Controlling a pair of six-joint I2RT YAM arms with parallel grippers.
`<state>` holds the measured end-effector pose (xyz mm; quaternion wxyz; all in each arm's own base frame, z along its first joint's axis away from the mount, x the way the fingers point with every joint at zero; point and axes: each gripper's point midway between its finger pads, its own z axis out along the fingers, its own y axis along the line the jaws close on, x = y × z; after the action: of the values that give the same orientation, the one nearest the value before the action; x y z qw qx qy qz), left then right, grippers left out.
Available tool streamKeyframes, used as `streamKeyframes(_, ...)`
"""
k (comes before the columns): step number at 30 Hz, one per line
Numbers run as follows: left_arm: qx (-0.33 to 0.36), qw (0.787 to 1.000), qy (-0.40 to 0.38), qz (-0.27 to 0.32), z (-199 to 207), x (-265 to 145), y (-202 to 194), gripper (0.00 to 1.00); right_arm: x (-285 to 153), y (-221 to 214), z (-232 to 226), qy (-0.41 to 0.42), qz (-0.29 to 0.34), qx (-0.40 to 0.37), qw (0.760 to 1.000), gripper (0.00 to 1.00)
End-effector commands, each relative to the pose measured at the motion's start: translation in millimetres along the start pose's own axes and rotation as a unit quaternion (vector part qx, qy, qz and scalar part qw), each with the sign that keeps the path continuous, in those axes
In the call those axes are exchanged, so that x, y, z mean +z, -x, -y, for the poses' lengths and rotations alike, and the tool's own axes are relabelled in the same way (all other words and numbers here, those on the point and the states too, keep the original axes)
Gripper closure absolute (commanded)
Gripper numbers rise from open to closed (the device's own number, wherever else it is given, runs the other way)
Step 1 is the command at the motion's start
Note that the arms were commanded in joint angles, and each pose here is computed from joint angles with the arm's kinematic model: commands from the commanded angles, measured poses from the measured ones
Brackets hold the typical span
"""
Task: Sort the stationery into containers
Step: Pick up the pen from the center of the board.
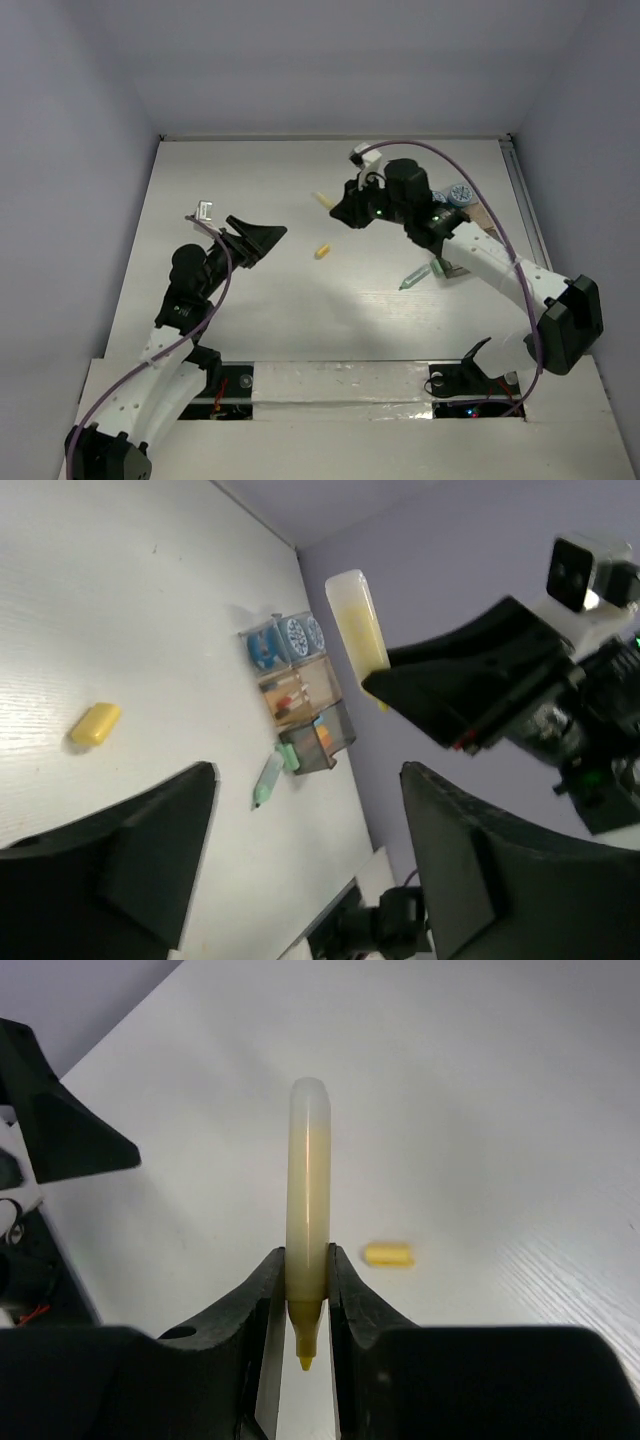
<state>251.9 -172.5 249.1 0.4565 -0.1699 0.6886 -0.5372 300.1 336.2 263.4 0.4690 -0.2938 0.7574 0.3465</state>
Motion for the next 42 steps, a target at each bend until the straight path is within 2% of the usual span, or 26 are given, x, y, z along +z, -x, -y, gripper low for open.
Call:
streamKeyframes(1,0.106,0.994,-0.027,-0.021,26.6,-16.2,0.2,0.27,-32.7,-15.4,-25.0,0.099,-0.056,0.016,0.993,1.0)
streamKeyframes(4,0.158,0.986,-0.032,-0.047,28.8,-30.3,-9.5,0.19,-43.2,-35.8,-46.5,0.163,-0.094,0.035,0.981,1.0)
streamKeyframes(7,0.19,0.975,-0.067,-0.088,38.9,-44.1,-25.4,0.18,-59.2,-55.6,-67.5,0.227,-0.13,0.057,0.963,1.0)
streamKeyframes(8,0.194,0.97,-0.085,-0.115,42.1,-50.5,-36.0,0.18,-68.9,-66.1,-78.7,0.263,-0.148,0.071,0.951,1.0)
streamKeyframes(14,0.218,0.945,-0.144,-0.196,48.8,-83.3,-70.5,0.19,-100.2,-74.6,-107.0,0.34,-0.164,0.117,0.919,1.0)
streamKeyframes(17,0.23,0.93,-0.179,-0.224,54.7,-99.3,-83.3,0.18,-117.8,-76.1,-125.2,0.398,-0.183,0.143,0.888,1.0)
streamKeyframes(19,0.232,0.921,-0.199,-0.24,56.2,-104.9,-89.9,0.18,-118.7,-73.8,-130.1,0.404,-0.187,0.145,0.884,1.0)
streamKeyframes(20,0.229,0.914,-0.214,-0.257,58.5,-110.0,-95.0,0.18,-122.5,-71.5,-138.0,0.423,-0.19,0.145,0.874,1.0)
streamKeyframes(25,0.221,0.904,-0.236,-0.281,60.4,-115.3,-104.7,0.22,-112.6,-76.4,-156.7,0.452,-0.22,0.139,0.853,1.0)
streamKeyframes(29,0.222,0.897,-0.249,-0.29,64.2,-121.3,-110.2,0.25,-102.1,-84.1,-170.9,0.462,-0.259,0.138,0.837,1.0)
streamKeyframes(34,0.222,0.896,-0.237,-0.303,56.6,-125.0,-117.6,0.25,-88.5,-82.3,-178.3,0.471,-0.269,0.127,0.83,1.0)
streamKeyframes(37,0.223,0.895,-0.231,-0.308,52.6,-127.8,-120.8,0.3,-81.4,-86.9,-179.1,0.47,-0.28,0.13,0.827,1.0)
streamKeyframes(42,0.223,0.895,-0.218,-0.318,45.5,-129.0,-125.3,0.51,-76.1,-86.5,-178.0,0.469,-0.285,0.128,0.826,1.0)
